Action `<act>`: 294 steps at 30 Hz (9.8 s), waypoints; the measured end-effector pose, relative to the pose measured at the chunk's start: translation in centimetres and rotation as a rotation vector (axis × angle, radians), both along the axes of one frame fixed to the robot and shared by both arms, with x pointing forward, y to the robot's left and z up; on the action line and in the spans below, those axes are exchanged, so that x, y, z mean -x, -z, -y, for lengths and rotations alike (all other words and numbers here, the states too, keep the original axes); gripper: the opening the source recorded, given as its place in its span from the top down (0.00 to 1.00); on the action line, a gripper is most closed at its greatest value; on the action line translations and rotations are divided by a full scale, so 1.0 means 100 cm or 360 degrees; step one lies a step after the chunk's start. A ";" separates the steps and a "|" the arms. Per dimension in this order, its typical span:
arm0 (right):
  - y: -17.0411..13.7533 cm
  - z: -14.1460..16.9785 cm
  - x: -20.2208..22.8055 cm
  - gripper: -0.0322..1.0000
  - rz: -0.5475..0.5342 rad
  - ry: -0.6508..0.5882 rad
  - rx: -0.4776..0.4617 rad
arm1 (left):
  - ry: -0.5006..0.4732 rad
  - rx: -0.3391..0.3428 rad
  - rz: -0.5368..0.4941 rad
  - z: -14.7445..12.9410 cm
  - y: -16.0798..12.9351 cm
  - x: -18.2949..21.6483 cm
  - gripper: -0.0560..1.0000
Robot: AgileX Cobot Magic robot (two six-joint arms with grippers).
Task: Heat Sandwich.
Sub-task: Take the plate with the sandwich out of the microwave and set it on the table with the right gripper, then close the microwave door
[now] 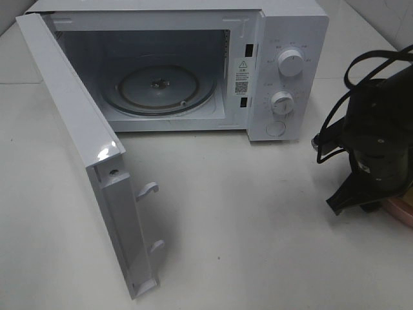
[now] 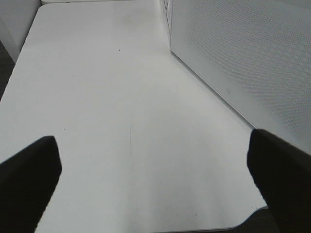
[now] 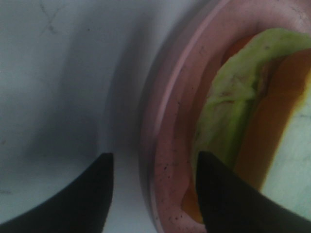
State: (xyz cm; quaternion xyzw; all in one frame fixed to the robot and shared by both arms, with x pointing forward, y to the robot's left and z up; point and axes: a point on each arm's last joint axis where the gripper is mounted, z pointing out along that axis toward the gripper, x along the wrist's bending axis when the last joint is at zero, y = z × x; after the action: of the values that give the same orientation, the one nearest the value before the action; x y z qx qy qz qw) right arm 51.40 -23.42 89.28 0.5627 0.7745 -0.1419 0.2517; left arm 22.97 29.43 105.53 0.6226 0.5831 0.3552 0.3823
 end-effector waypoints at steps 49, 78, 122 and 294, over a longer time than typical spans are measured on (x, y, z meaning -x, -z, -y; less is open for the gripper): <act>-0.214 0.038 0.174 0.24 0.0587 -0.0332 -0.0878 | 0.0000 0.0000 0.0000 0.000 0.000 0.000 0.01; -0.190 0.076 0.276 0.24 0.1257 -0.0088 -0.0980 | 0.0000 0.0000 0.0000 0.000 0.000 0.000 0.01; -0.155 0.073 0.282 0.24 0.1368 -0.0058 -0.0964 | 0.0000 0.0000 0.0000 0.000 0.000 0.000 0.01; -0.155 0.073 0.281 0.24 0.1371 -0.0060 -0.0964 | 0.0649 0.0243 0.0348 0.204 0.110 -0.298 0.95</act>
State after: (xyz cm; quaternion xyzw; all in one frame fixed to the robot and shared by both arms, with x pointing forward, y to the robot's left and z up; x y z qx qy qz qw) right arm 23.25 -30.74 104.82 0.6036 0.6170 0.3371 0.3760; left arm 52.81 9.02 94.56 0.6545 0.4257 0.2907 0.5530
